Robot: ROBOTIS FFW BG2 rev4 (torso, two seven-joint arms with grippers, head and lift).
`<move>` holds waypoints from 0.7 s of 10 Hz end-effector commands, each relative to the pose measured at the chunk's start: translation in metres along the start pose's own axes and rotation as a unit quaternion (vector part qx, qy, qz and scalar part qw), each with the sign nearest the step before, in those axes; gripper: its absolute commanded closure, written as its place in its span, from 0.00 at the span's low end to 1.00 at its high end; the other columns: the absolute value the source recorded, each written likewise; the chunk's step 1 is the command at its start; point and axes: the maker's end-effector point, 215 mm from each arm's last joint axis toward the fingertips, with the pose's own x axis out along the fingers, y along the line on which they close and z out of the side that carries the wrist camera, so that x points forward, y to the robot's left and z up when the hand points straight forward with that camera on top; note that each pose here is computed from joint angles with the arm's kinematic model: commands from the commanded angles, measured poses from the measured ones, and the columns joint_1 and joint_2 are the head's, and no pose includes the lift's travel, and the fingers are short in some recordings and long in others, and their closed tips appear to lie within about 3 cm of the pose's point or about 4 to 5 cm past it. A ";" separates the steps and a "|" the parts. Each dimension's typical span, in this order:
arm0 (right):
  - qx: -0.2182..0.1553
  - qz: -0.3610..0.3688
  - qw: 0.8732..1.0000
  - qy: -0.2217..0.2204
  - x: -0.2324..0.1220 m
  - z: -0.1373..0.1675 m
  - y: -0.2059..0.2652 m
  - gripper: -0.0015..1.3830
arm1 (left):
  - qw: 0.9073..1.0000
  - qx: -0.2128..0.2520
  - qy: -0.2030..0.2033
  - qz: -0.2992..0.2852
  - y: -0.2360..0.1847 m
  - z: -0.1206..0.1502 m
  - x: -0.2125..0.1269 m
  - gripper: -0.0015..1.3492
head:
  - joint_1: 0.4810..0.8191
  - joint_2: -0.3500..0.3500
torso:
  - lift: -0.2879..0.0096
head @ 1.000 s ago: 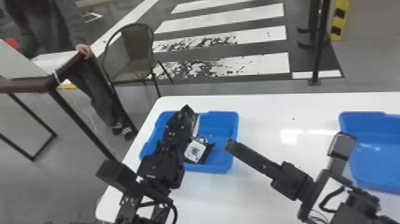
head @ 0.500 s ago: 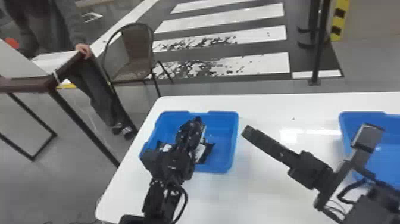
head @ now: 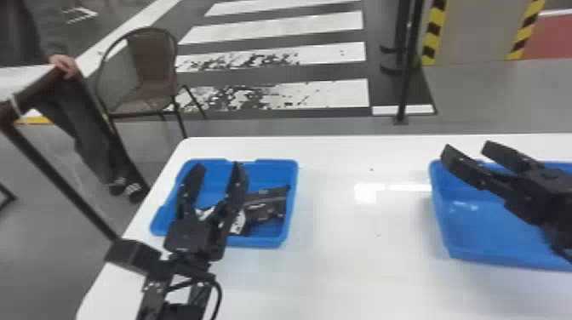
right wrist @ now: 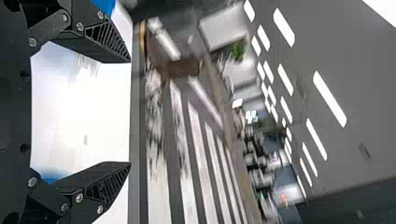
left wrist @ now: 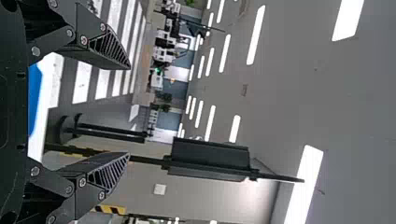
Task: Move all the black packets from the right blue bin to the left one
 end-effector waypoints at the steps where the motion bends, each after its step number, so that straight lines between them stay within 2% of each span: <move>1: -0.060 -0.126 0.990 0.032 -0.043 0.010 -0.093 0.20 | 1.000 -0.027 -0.014 0.008 -0.006 0.025 -0.021 0.32 | 0.63 0.69 | 0.50; 2: -0.052 -0.167 0.982 0.068 -0.057 -0.006 -0.124 0.20 | 0.999 -0.039 -0.014 0.014 -0.006 0.032 -0.033 0.32 | 0.63 0.55 | 0.50; 3: -0.053 -0.218 0.967 0.121 -0.076 -0.026 -0.144 0.20 | 0.999 -0.041 -0.014 0.011 -0.010 0.040 -0.041 0.34 | 0.63 0.47 | 0.50; 4: -0.062 -0.275 0.946 0.161 -0.097 -0.034 -0.160 0.20 | 0.999 -0.043 -0.009 0.006 -0.016 0.045 -0.040 0.34 | 0.63 0.41 | 0.50; 5: -0.054 -0.301 0.934 0.186 -0.102 -0.044 -0.175 0.20 | 0.999 -0.045 -0.006 0.004 -0.017 0.046 -0.039 0.34 | 0.63 0.37 | 0.50; 7: -0.032 -0.315 0.918 0.238 -0.093 -0.070 -0.194 0.20 | 0.999 -0.045 -0.014 0.003 -0.019 0.050 -0.040 0.34 | 0.63 0.31 | 0.50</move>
